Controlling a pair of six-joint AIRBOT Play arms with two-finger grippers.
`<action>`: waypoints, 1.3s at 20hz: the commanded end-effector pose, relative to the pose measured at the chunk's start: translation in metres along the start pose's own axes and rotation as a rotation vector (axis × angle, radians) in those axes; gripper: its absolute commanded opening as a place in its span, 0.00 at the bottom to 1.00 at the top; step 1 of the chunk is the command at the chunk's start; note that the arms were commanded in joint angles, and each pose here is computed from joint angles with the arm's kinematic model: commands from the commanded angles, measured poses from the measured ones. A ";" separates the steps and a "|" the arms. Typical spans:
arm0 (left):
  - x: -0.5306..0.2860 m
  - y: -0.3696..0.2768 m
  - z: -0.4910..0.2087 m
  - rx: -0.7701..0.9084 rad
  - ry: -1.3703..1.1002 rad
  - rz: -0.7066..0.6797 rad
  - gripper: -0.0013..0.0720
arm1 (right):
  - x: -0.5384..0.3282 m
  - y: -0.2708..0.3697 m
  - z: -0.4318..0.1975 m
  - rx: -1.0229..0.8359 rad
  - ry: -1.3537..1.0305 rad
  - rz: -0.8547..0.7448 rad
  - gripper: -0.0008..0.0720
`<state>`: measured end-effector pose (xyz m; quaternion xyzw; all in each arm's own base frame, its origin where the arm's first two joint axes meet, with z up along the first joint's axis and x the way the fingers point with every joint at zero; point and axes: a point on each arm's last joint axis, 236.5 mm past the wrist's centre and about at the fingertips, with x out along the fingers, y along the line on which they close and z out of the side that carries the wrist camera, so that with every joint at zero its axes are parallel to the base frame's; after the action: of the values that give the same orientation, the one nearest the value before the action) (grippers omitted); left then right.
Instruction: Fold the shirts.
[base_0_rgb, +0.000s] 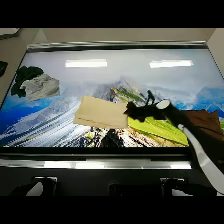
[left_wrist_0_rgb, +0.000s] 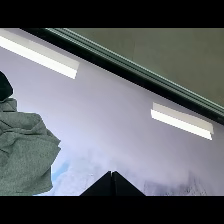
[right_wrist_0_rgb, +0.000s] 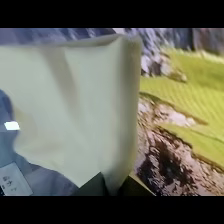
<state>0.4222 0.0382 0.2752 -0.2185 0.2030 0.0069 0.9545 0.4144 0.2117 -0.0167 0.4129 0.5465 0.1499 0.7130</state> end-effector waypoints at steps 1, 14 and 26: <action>0.000 0.000 0.000 0.001 -0.001 0.001 0.06 | -0.106 0.027 0.075 -0.084 -0.202 0.039 0.06; 0.000 0.000 0.000 0.001 0.000 0.000 0.06 | -0.450 -0.132 0.099 0.353 -0.661 -0.252 0.06; 0.000 0.000 0.000 0.027 0.001 0.000 0.06 | -0.480 -0.261 -0.040 0.841 -0.520 -0.621 0.06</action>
<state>0.4222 0.0383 0.2752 -0.2110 0.2031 0.0055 0.9561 0.1770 -0.2542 0.1329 0.4983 0.4227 -0.3650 0.6631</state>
